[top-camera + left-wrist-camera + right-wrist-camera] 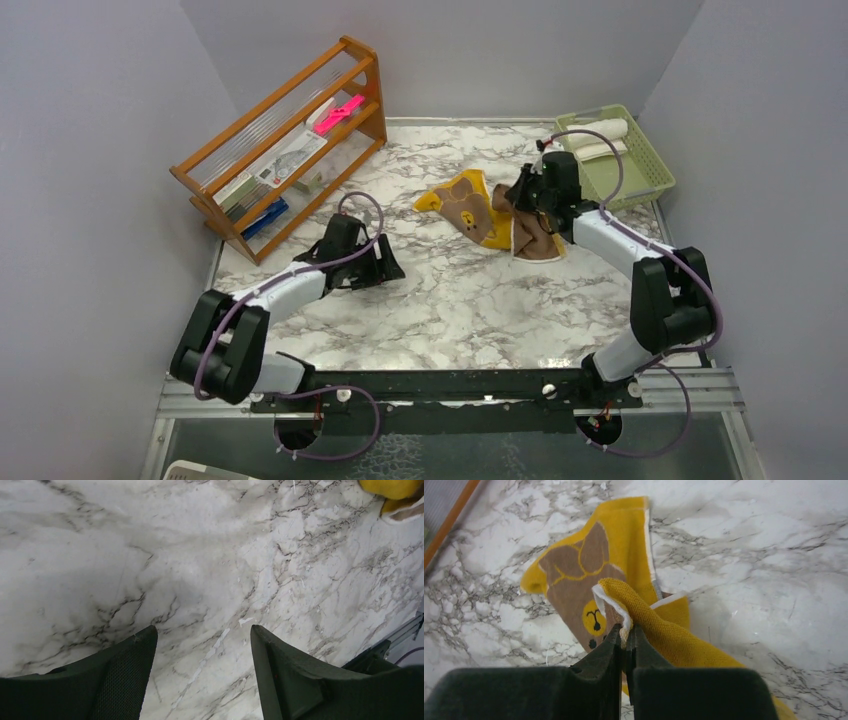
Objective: Roll the towels
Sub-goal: Flatten out the towel at the center of the board.
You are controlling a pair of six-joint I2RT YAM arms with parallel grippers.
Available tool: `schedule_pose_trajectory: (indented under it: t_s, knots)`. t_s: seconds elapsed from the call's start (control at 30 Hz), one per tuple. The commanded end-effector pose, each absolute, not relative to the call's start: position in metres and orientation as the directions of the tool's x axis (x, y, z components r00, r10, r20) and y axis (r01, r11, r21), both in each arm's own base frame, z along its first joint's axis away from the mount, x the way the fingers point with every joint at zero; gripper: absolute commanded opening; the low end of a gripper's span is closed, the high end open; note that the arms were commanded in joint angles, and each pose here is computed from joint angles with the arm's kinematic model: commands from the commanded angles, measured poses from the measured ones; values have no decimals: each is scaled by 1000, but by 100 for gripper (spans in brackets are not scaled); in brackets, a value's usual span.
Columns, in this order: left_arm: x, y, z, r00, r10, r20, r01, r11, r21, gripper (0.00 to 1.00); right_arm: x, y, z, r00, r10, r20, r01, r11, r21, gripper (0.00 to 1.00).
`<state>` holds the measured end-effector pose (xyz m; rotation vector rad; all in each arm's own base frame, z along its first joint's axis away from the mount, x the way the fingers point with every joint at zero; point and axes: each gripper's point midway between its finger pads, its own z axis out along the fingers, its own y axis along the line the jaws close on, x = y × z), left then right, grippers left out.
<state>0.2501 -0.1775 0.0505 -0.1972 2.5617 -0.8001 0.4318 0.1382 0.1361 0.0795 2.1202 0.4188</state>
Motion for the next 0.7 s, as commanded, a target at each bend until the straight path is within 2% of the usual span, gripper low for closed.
schedule_pose_trajectory:
  t_s: [0.0, 0.2, 0.27, 0.37, 0.4, 0.43, 0.57, 0.67]
  knots:
    - [300, -208, 73, -817, -315, -483, 58, 788, -613, 71, 423, 156, 118, -603, 228, -765, -160, 904, 396, 1]
    - [330, -228, 90, -801, -297, -520, 107, 783, -612, 70, 427, 176, 131, -610, 237, -756, -230, 860, 455, 1]
    - [338, -216, 107, -765, -310, -565, 102, 808, -580, 70, 441, 201, 168, -575, 226, -787, -318, 824, 469, 1]
    - [350, -183, 154, -690, -357, -629, 81, 826, -558, 71, 444, 277, 240, -489, 134, -862, -546, 723, 422, 1]
    - [350, -113, 236, -529, -451, -719, 29, 837, -546, 76, 404, 380, 327, -311, 36, -950, -749, 606, 268, 1]
    - [345, -89, 256, -478, -464, -746, -5, 851, -525, 78, 388, 400, 345, -278, 32, -960, -792, 558, 248, 1]
    - [316, -26, 333, -299, -432, -851, -101, 901, -422, 86, 328, 439, 415, -167, 69, -983, -898, 401, 181, 1]
    - [304, -12, 354, -252, -407, -878, -142, 913, -382, 88, 304, 431, 455, -108, 117, -987, -925, 351, 142, 1]
